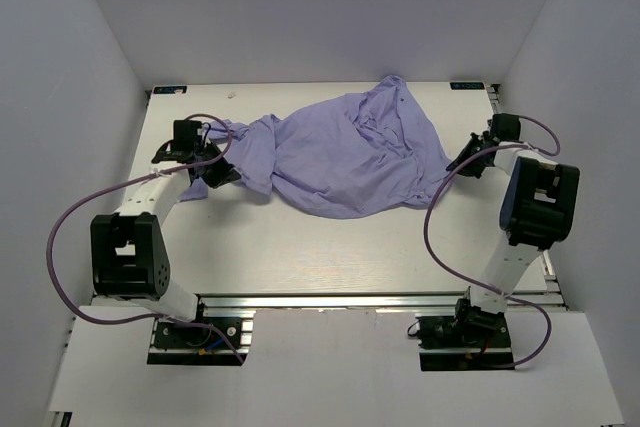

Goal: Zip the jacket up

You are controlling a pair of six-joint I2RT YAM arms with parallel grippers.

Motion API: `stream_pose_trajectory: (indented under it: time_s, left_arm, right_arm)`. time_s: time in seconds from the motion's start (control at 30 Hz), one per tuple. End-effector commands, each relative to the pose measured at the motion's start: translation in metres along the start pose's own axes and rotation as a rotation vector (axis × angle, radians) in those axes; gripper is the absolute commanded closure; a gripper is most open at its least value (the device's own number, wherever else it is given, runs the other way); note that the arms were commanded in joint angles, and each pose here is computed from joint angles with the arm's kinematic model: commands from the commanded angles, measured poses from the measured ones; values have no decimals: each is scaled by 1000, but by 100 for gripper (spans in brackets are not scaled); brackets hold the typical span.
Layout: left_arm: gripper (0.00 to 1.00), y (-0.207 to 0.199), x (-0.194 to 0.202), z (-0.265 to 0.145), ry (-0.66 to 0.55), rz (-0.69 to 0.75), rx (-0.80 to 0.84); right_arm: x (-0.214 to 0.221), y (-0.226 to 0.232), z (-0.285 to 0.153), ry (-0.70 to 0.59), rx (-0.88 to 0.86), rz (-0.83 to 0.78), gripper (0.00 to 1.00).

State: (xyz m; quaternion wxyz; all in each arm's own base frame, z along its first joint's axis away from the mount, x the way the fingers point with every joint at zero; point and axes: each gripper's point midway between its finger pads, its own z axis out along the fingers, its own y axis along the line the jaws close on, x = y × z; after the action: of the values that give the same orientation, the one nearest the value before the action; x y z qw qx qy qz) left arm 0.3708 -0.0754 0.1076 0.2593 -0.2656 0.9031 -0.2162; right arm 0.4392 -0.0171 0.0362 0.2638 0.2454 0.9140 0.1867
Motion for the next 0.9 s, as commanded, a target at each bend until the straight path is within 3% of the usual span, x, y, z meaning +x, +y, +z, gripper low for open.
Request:
stream_pose_trajectory:
  time_s: [0.0,0.17,0.3,0.43,0.53,0.57,0.63,0.67,0.7,0.73,0.77,0.8,0.87]
  left_arm:
    - [100,-20,-20,-21,-79,37,45]
    - [100,-23,-20,-25,-77,40,55]
    - [100,-30,-19,-38,-88,47,84]
    - [100,-33,-14,-59,-113,41,99]
    - [100,-28,-5,-72,-124,27,99]
    - [100,-22,2,-72,-113,18,87]
    - [100,-17,9,-79,-112,6,77]
    - [100,-11,15,-78,-101,0,62]
    - [100,-7,20,-79,-92,-3,51]
    - [100,-3,21,-82,-102,-4,38]
    - [100,1,25,-82,-95,-4,25]
    - [100,5,29,-83,-85,-3,9]
    - [100,14,35,-84,-75,1,-18]
  right_arm:
    - [-23,26,-5,-61,-56,-71,100]
    - [-55,48,-35,-158,25,-189,100]
    - [-90,97,-98,-321,108,-362,100]
    - [-62,177,-148,-428,105,-672,100]
    - [25,247,-163,-376,-93,-863,100]
    - [88,266,-154,-301,-170,-947,100]
    - [149,274,-155,-251,-220,-1024,100]
    - [205,282,-157,-180,-287,-1070,100]
    - [246,261,-142,-70,-288,-1098,100]
    - [273,254,-139,-8,-313,-1102,100]
    - [319,232,-134,124,-342,-1100,96]
    - [334,225,-133,170,-363,-1087,69]
    - [347,202,-134,226,-344,-1038,55]
